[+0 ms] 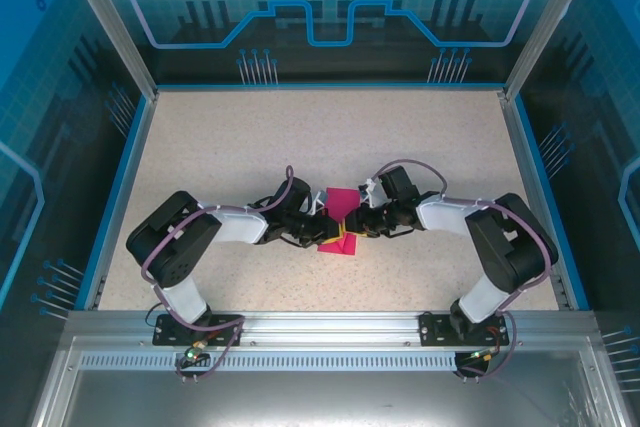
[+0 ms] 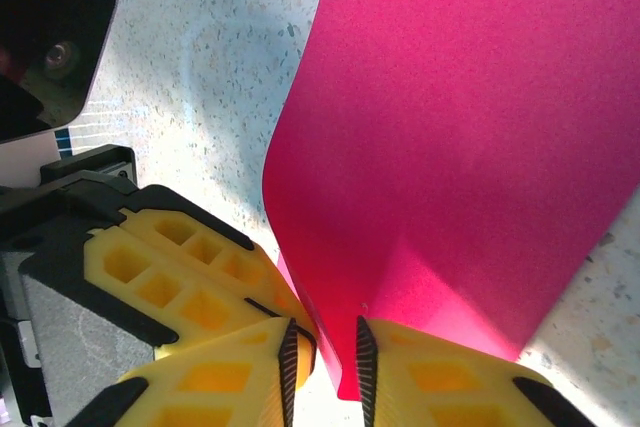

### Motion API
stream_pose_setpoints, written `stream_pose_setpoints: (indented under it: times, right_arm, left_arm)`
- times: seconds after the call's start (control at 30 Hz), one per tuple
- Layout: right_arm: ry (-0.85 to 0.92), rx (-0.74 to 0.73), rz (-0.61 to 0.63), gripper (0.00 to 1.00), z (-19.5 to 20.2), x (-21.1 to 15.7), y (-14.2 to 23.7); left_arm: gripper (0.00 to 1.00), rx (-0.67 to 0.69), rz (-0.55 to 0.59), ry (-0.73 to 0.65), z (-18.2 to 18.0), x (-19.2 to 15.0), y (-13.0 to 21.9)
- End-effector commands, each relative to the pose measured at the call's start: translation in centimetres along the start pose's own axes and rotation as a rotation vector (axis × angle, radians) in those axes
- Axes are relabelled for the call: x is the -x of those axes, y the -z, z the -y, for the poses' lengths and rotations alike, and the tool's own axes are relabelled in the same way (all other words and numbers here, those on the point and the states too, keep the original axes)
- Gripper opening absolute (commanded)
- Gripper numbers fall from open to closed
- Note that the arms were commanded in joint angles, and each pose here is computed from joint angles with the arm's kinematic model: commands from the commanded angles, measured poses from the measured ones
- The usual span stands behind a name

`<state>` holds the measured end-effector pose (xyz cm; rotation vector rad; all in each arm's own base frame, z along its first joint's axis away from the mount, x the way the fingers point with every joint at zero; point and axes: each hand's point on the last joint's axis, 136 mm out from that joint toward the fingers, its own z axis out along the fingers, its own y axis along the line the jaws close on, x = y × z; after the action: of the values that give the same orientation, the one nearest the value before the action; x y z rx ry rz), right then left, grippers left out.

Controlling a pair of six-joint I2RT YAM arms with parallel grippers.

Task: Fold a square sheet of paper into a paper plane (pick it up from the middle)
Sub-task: Fold the triangle a second time at the center of the table.

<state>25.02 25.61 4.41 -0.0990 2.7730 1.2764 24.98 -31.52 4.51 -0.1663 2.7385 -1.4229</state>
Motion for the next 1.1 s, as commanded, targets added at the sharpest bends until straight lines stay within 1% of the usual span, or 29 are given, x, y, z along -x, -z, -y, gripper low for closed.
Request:
stream_pose_setpoints:
  times: [0.0, 0.17, 0.27, 0.43, 0.73, 1.07]
  right_arm:
    - [0.028, 0.045, -0.019, 0.22, -1.2, 0.2, -0.5]
    - [0.031, 0.018, -0.015, 0.07, -0.8, 0.3, -0.5]
    - [0.041, -0.05, -0.011, 0.03, 0.3, 0.6, -0.2]
    - [0.074, -0.125, -0.014, 0.03, 1.3, 1.4, 0.0]
    - [0.07, -0.169, -0.021, 0.03, 2.5, 1.7, 0.0]
    - [0.072, -0.211, 0.007, 0.04, 3.3, 2.5, 0.5]
  left_arm:
    - [0.03, -0.004, 0.013, -0.025, 0.6, 0.3, 0.0]
    - [0.03, -0.009, 0.016, -0.027, 0.8, 0.4, 0.1]
    - [0.03, -0.018, 0.02, -0.037, 1.2, 0.5, 0.2]
    - [0.04, -0.028, 0.025, -0.051, 1.7, 0.8, 0.2]
    - [0.04, -0.047, 0.019, -0.049, 2.3, 1.5, -0.6]
    - [0.04, -0.041, 0.008, -0.05, 2.2, 1.8, -1.1]
